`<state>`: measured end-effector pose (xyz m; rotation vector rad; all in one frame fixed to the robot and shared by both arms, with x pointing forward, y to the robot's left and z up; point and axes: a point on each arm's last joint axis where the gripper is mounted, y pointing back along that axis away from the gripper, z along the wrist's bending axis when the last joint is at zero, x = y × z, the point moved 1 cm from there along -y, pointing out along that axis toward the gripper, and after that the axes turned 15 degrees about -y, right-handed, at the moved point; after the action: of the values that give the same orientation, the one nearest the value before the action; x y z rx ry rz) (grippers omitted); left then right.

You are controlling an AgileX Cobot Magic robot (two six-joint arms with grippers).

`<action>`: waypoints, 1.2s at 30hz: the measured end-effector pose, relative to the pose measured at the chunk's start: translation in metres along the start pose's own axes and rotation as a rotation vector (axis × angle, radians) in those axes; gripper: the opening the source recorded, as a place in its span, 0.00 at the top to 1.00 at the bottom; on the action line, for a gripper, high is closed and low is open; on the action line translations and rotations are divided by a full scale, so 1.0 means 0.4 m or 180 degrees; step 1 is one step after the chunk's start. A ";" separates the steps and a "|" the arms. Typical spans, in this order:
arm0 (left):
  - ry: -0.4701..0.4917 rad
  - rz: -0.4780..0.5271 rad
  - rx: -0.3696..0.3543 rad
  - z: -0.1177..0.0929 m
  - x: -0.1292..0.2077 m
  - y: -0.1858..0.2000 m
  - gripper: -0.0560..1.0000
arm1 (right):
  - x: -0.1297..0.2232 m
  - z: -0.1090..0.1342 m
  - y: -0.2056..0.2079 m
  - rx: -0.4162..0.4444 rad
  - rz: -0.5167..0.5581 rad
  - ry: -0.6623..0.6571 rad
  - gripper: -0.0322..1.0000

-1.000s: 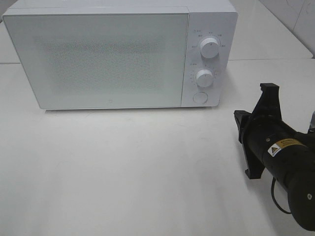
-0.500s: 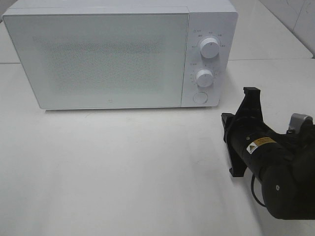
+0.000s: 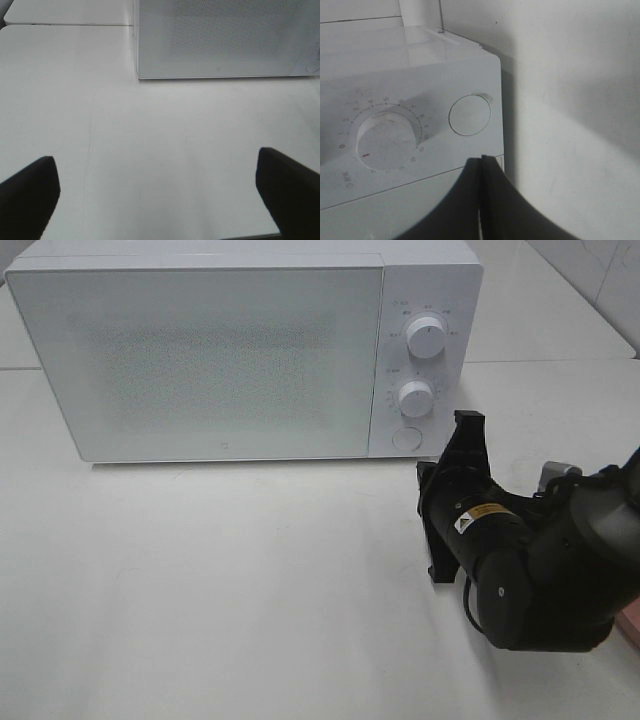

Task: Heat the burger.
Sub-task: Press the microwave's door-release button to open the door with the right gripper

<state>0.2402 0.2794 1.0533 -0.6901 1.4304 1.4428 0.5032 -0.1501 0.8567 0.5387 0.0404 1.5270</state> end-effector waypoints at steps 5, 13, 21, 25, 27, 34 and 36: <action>0.0000 0.0000 0.0000 0.000 0.000 0.000 0.01 | 0.020 -0.009 -0.028 0.0019 0.0017 -0.0010 0.96; 0.0000 0.0000 0.0000 0.000 0.000 0.000 0.01 | 0.037 -0.005 -0.067 0.0044 0.0007 -0.0027 0.96; 0.0000 0.0000 0.0000 0.000 0.000 0.000 0.01 | 0.031 0.034 -0.124 0.0013 -0.0112 0.0041 0.96; 0.0000 0.0000 0.0000 0.000 0.000 0.000 0.01 | 0.028 0.043 -0.147 0.0007 -0.0157 0.0016 0.96; 0.0000 0.0000 0.0000 0.000 0.000 0.000 0.01 | 0.025 0.038 -0.163 0.0077 -0.0189 -0.0004 0.96; 0.0000 0.0000 0.0000 0.000 0.000 0.000 0.01 | 0.024 0.022 -0.181 0.0125 -0.0214 0.0002 0.96; 0.0000 0.0000 0.0000 0.000 0.000 0.000 0.01 | 0.027 0.025 -0.185 0.0105 -0.0215 -0.0008 0.96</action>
<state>0.2402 0.2794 1.0533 -0.6901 1.4304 1.4428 0.5764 -0.1392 0.8425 0.5601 0.0813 1.4621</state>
